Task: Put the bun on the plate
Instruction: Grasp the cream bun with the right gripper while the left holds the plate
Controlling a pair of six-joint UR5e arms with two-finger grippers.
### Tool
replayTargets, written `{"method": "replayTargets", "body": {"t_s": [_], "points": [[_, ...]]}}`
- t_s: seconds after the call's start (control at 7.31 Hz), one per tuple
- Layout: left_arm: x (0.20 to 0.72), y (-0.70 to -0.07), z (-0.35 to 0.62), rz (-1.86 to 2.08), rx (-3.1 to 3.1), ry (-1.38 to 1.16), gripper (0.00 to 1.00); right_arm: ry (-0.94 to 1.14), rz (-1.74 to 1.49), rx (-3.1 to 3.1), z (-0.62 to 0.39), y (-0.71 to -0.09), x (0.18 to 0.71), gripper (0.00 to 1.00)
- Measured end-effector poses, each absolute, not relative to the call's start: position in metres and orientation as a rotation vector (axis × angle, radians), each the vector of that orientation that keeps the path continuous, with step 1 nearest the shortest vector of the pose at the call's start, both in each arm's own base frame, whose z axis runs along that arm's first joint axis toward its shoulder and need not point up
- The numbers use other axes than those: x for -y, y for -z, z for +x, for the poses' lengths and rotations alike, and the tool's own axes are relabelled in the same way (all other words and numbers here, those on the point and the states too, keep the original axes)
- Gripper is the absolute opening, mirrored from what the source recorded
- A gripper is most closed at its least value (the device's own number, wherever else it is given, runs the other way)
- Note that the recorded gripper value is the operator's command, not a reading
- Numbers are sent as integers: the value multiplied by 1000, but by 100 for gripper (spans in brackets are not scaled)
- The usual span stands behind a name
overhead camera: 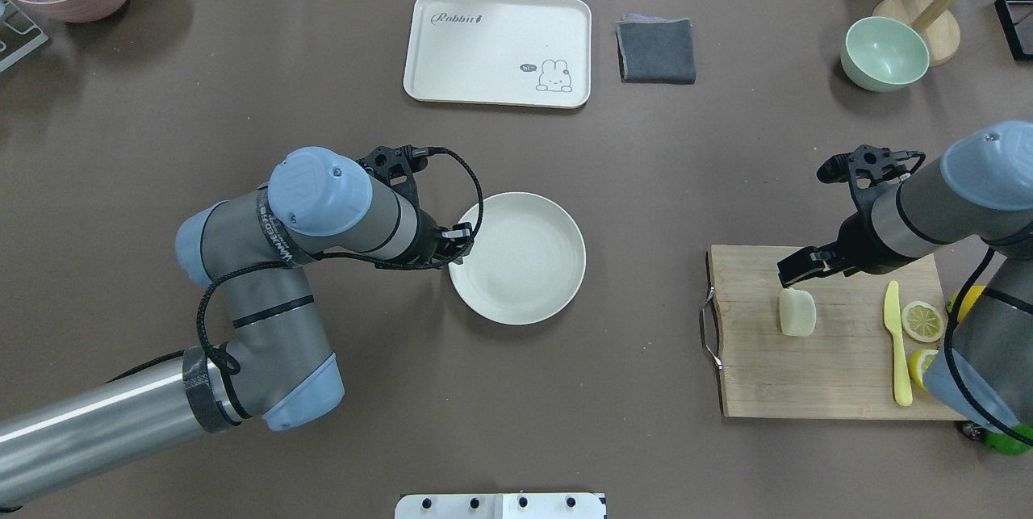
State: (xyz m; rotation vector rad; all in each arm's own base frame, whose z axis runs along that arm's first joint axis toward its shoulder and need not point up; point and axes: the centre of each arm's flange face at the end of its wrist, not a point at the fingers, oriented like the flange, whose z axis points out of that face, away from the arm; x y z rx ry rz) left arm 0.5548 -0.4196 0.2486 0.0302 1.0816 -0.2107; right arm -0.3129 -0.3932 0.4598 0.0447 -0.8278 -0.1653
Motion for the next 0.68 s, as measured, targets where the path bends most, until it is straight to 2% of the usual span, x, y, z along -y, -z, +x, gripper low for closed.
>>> {"method": "replayTargets", "body": {"t_s": [0.14, 0.27, 0.41, 0.55, 0.68], "points": [[420, -248, 555, 38, -1080, 230, 97, 153, 35, 816, -324, -461, 386, 80], [420, -247, 555, 41, -1081, 241, 97, 148, 31, 803, -330, -464, 380, 79], [420, -247, 555, 39, -1081, 253, 97, 149, 27, 793, -334, -467, 375, 68], [420, -246, 555, 33, -1083, 265, 97, 156, 22, 787, -338, -470, 370, 51], [420, -245, 555, 29, -1085, 273, 97, 163, 14, 785, -340, -471, 367, 26]]}}
